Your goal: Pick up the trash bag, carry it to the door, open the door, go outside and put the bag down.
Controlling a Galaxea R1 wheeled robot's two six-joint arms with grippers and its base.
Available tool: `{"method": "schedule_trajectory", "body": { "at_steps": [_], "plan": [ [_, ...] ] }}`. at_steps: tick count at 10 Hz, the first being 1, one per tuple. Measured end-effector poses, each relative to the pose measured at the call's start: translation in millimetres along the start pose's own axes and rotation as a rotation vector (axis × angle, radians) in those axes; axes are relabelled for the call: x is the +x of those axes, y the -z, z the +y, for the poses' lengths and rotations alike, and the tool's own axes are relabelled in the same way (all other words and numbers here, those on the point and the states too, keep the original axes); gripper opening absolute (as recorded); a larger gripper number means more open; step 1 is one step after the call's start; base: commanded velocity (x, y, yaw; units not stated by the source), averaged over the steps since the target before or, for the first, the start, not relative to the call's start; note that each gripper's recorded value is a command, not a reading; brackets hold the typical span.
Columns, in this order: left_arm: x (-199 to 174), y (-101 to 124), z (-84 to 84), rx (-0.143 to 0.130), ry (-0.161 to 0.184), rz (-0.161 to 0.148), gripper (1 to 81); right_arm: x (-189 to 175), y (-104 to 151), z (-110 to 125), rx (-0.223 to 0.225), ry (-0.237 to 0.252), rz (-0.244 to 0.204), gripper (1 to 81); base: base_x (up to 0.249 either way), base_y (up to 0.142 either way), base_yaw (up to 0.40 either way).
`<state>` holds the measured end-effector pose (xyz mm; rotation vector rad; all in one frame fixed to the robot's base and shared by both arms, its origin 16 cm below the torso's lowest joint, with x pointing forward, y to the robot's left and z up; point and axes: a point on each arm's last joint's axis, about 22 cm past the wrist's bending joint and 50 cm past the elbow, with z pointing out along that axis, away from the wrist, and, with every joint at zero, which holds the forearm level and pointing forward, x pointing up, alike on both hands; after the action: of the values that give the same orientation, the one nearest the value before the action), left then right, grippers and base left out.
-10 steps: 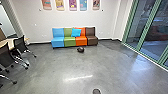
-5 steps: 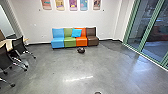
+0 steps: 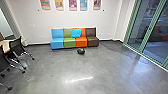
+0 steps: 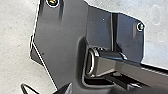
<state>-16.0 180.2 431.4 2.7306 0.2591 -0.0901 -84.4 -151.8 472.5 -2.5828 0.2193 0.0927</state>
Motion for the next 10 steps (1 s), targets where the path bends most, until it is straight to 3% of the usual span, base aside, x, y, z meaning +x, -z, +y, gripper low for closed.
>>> {"method": "schedule_trajectory", "body": {
  "at_steps": [10],
  "plan": [
    [-0.3,0.0,-0.1,0.0,0.0,0.0,81.1,-0.1,0.0,0.4,-0.001,0.001,0.0,81.1,0.164,0.0,0.0]
  ]
}}
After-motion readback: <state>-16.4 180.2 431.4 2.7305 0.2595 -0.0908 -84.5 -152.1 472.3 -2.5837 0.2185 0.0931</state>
